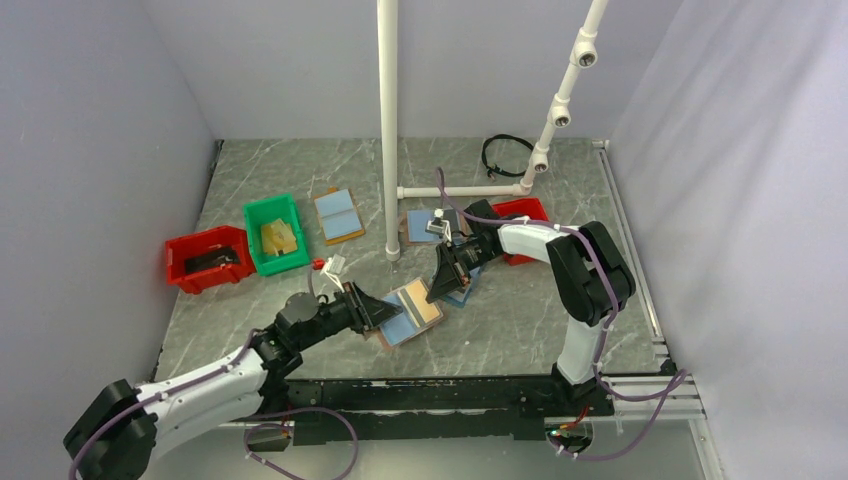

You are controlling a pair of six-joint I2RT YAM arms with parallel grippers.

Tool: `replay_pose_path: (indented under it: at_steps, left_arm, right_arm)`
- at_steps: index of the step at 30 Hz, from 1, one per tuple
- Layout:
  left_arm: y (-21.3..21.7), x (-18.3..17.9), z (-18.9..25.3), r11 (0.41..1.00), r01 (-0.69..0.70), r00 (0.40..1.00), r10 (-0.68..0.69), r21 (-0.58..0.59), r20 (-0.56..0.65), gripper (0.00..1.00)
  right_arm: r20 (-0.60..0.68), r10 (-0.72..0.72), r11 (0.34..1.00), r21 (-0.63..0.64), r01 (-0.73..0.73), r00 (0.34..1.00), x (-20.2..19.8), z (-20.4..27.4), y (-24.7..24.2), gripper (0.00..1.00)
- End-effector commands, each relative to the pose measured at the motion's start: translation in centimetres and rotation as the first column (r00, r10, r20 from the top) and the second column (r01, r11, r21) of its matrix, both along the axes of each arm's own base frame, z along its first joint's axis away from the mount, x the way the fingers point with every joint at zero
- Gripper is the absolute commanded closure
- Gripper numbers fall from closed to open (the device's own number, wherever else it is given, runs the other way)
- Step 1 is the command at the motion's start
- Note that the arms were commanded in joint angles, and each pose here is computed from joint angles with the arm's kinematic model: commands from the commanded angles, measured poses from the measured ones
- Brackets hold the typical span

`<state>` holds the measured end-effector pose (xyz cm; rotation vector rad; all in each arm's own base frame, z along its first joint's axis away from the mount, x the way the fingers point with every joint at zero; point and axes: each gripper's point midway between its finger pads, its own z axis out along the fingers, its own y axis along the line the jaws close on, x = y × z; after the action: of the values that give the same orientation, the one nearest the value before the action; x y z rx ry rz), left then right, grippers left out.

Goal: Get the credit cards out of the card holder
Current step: Remove the credit card from the card holder.

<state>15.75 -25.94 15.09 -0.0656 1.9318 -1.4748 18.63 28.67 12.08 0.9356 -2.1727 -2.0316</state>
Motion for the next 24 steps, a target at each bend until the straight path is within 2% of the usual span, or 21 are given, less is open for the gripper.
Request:
replay_pose_path:
  at_steps: [1, 10, 24]
  left_arm:
    - [-0.4, 0.3, -0.3, 1.0, -0.004, 0.999, 0.003, -0.025, -0.044, 0.72]
    - [-2.2, 1.4, -1.4, 1.0, 0.015, 0.996, -0.017, -0.025, -0.087, 0.58]
    - [-3.4, 2.7, 1.1, 0.99, 0.003, 0.999, -0.009, -0.14, -0.046, 0.59]
  right_arm:
    - [0.035, 0.013, 0.998, 0.067, -0.015, 0.999, 0.5, 1.4, 0.4, 1.0]
    - [0.027, 0.022, 0.995, 0.097, -0.025, 0.999, 0.3, 2.0, 0.4, 1.0]
    - [0.008, 0.038, 0.995, 0.095, -0.038, 0.999, -0.2, 1.7, 0.7, 1.0]
